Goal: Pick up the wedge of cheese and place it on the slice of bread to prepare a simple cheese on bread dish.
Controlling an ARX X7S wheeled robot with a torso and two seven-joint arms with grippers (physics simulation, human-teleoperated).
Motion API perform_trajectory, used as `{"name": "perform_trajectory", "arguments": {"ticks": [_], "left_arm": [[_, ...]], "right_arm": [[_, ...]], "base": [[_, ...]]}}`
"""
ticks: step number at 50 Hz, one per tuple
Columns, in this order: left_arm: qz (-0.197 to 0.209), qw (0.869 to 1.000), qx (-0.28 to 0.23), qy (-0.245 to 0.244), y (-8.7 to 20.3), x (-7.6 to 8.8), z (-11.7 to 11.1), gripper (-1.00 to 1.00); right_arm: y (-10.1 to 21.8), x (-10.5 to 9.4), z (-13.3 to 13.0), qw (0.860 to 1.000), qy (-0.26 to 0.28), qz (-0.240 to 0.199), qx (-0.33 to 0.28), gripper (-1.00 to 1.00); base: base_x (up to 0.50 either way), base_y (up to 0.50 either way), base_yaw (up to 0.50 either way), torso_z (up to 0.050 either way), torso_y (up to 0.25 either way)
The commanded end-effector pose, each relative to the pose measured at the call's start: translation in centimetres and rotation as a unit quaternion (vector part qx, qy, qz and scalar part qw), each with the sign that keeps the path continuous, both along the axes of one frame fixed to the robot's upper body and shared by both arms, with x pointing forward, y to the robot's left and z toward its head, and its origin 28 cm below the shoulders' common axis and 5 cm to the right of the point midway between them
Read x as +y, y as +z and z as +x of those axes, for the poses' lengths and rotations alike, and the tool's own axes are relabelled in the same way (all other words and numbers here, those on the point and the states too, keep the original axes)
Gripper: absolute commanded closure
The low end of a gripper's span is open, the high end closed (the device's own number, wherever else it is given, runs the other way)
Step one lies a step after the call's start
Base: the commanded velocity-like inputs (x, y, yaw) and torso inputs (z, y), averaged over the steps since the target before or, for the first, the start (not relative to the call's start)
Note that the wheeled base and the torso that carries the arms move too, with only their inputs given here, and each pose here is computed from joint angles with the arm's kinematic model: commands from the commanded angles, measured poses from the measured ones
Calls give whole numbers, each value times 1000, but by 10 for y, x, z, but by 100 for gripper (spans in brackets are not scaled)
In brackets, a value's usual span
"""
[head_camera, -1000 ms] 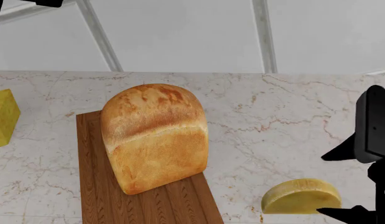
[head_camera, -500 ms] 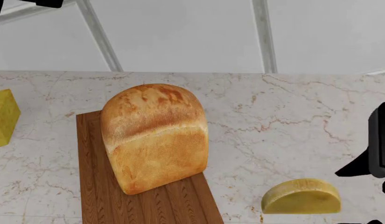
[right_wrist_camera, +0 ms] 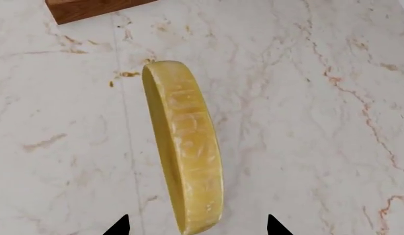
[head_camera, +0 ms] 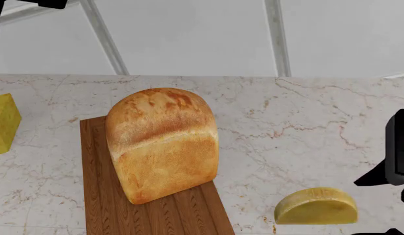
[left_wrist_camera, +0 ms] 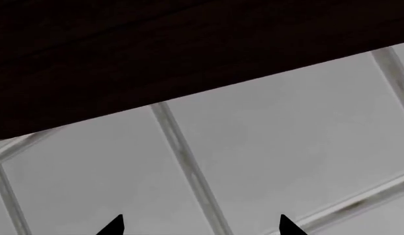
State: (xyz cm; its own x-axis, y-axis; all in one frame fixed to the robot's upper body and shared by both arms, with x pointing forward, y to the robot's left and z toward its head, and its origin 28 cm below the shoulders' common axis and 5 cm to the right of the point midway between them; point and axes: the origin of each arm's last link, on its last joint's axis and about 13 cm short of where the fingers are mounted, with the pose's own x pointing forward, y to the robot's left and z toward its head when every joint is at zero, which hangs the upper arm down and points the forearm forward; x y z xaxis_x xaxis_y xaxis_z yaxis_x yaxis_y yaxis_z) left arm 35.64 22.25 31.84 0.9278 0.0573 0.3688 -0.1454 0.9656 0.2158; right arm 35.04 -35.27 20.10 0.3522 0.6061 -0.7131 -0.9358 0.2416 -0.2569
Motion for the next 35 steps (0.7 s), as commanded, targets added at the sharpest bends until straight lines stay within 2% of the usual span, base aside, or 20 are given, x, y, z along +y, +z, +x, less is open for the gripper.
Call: {"name": "perform_trajectory", "arguments": {"ticks": [1,11,35], "left_arm": [[-5,1000,5,-6,-12,-1,-5,-100],[-5,1000,5,-6,-12,-1,-5,-100],[-6,1000,2,-5,-12,-1,-5,-100]], "right_arm": [[-12,9,4,1000,3,2,14,-100],[-27,12,2,999,-2,4,36,-100],[-25,19,8,999,6,0,41,-100]], "base": [[0,0,0,0,0],[0,0,0,0,0],[0,1,3,0,0]]}}
